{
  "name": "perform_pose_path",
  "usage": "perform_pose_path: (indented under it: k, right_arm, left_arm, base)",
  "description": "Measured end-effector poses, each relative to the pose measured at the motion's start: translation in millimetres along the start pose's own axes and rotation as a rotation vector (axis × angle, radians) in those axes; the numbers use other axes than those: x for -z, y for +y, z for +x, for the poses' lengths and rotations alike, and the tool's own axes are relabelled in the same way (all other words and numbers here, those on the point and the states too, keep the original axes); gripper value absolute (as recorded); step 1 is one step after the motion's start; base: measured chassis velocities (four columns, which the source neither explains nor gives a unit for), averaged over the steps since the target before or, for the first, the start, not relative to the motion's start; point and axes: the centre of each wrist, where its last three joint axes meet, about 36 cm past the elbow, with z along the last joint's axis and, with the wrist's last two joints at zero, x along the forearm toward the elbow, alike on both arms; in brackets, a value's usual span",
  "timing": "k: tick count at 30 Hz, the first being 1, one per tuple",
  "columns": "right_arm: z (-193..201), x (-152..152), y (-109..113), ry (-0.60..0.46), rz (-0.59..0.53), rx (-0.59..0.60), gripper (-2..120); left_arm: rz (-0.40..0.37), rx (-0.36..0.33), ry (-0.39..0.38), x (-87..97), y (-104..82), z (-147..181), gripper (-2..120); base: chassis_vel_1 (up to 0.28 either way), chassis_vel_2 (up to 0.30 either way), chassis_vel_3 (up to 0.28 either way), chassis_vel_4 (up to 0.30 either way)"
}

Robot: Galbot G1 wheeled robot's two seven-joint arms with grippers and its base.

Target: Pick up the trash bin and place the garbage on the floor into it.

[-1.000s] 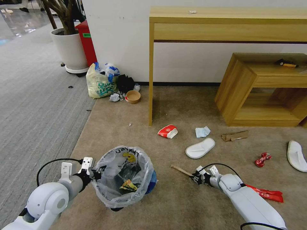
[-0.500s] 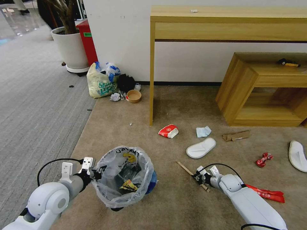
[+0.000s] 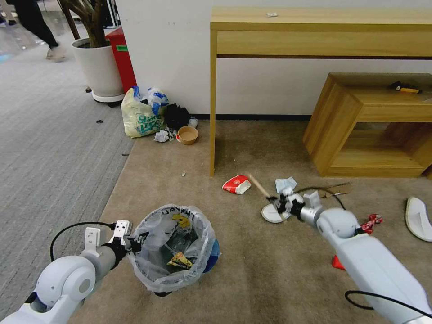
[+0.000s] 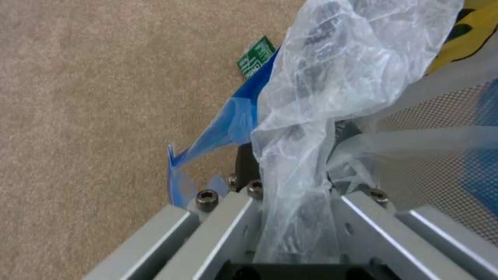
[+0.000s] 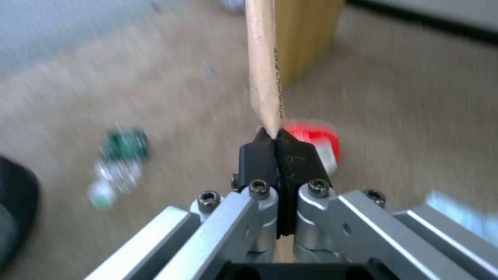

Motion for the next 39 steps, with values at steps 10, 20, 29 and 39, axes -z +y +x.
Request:
perform_pose_path:
  k: [10, 20, 29, 39]
  right_arm:
    - [-11, 98, 83, -0.228, 0.077, 0.212, 0]
    - [-36, 99, 174, -0.243, -0.084, 0.474, 0]
    - [-51, 104, 213, -0.247, -0.094, 0.589, 0]
    - [-66, 84, 234, -0.211, -0.075, 0.616, 0]
  left_arm:
    - [-0.013, -0.013, 0.011, 8.0, -6.3, -7, 0]
    - [-0.005, -0.012, 0.021, 7.7, -6.7, -10, 0]
    - [-0.008, -0.026, 0.029, 5.8, -10.8, -11, 0]
    - [-0.002, -0.033, 0.025, 7.2, -14.6, -11, 0]
  base:
    - [0.000, 0.000, 0.000, 0.000]
    - [0.000, 0.000, 0.000, 0.000]
    - [0.000, 0.000, 0.000, 0.000]
    - [0.000, 0.000, 0.000, 0.000]
